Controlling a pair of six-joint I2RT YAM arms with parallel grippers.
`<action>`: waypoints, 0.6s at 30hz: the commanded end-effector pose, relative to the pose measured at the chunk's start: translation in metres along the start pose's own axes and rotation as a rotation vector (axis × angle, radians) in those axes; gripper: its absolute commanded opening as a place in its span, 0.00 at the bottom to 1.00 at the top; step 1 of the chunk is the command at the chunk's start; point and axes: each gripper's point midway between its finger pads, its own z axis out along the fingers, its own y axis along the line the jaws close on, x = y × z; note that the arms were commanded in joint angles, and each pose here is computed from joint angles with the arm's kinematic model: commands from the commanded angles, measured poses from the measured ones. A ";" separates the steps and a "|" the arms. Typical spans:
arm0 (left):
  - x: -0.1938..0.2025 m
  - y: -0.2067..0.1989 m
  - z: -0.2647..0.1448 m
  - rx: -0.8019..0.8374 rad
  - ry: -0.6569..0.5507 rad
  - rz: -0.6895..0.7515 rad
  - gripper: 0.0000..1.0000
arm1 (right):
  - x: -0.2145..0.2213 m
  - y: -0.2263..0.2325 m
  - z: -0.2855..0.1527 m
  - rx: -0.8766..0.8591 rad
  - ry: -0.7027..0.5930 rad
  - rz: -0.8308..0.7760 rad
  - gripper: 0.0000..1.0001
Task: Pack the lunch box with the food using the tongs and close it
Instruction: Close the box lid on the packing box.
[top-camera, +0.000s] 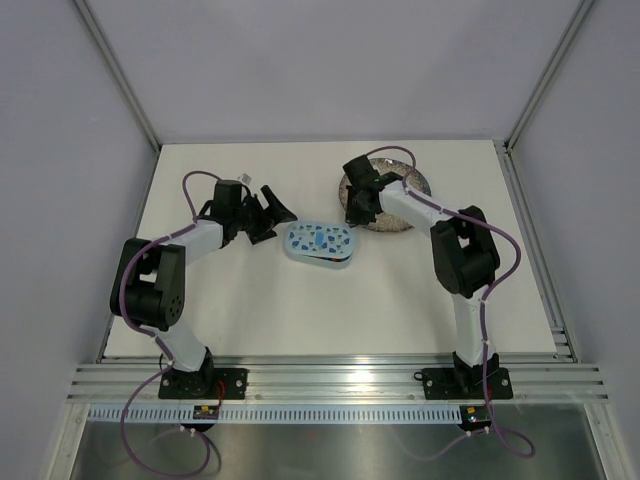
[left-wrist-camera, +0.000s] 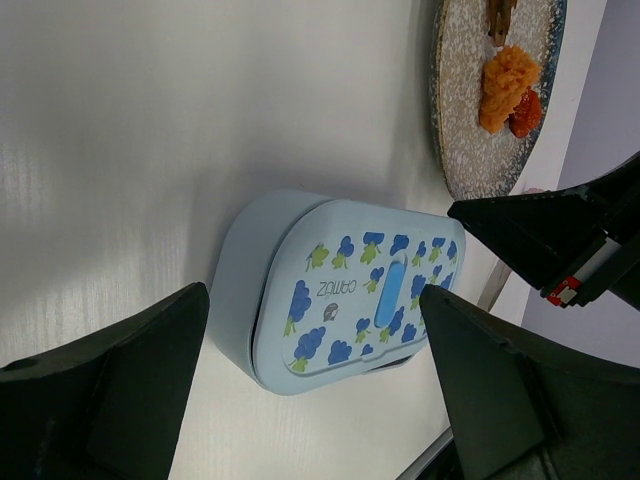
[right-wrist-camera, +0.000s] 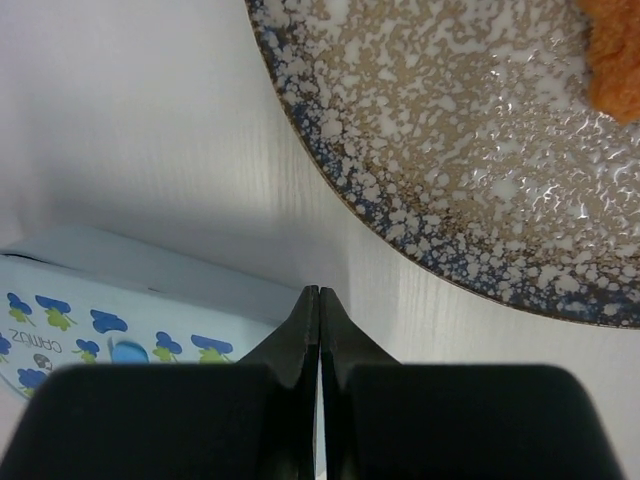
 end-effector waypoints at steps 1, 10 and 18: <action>-0.008 -0.006 -0.005 0.023 -0.034 0.028 0.91 | -0.002 0.021 -0.022 -0.064 -0.030 -0.041 0.00; -0.008 -0.005 -0.004 0.022 -0.033 0.025 0.91 | 0.012 0.021 -0.024 -0.038 -0.023 -0.072 0.00; -0.016 -0.012 -0.018 0.005 -0.079 0.064 0.90 | -0.024 0.017 -0.067 0.003 -0.171 -0.057 0.00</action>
